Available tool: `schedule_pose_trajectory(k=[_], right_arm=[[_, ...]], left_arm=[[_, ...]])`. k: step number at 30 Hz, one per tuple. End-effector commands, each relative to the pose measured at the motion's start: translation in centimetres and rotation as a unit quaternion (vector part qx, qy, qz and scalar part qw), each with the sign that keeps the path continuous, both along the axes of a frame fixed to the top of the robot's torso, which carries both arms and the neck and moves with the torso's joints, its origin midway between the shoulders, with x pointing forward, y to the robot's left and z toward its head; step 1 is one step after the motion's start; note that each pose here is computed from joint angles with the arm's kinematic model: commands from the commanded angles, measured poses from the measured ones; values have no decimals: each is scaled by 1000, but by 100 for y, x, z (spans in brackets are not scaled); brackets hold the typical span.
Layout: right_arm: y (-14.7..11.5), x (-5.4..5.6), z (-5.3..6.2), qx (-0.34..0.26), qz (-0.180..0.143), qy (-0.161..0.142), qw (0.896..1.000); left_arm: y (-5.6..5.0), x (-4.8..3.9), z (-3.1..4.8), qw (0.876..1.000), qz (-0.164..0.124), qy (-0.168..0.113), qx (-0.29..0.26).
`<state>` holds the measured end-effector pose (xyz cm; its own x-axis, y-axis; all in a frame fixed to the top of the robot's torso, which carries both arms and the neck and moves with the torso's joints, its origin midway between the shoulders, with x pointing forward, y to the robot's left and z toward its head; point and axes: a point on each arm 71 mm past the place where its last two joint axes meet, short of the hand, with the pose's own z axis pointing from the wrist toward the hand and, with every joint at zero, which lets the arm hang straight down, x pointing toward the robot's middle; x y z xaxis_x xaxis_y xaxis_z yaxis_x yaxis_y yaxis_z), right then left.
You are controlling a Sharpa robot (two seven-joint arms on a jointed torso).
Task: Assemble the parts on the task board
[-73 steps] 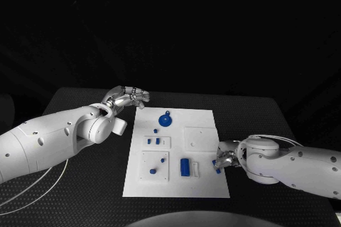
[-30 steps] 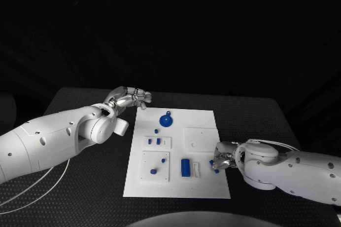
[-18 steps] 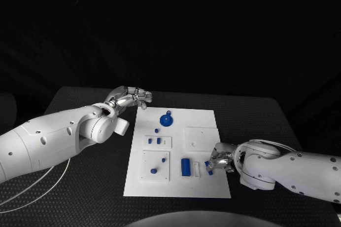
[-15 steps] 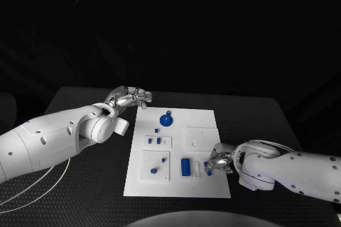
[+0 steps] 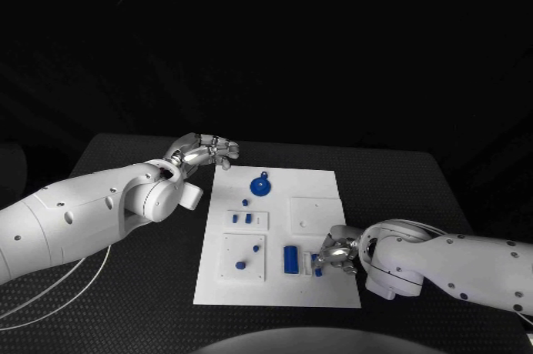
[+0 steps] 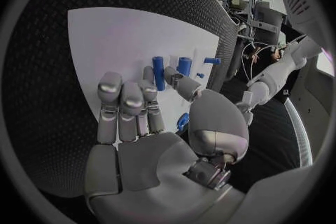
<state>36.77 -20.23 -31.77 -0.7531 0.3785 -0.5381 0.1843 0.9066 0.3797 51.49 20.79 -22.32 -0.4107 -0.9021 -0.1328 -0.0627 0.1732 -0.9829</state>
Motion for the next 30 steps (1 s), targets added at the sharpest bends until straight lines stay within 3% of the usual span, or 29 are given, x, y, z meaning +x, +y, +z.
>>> schedule_pose_trajectory(k=[1, 30], right_arm=[[50, -9, -11, 14, 0, 11, 1000], [123, 24, -92, 14, 12, 21, 1000]], left_arm=[[-32, -9, 5, 1000, -9, 1, -6], [-48, -10, 5, 1000, -12, 2, -7]])
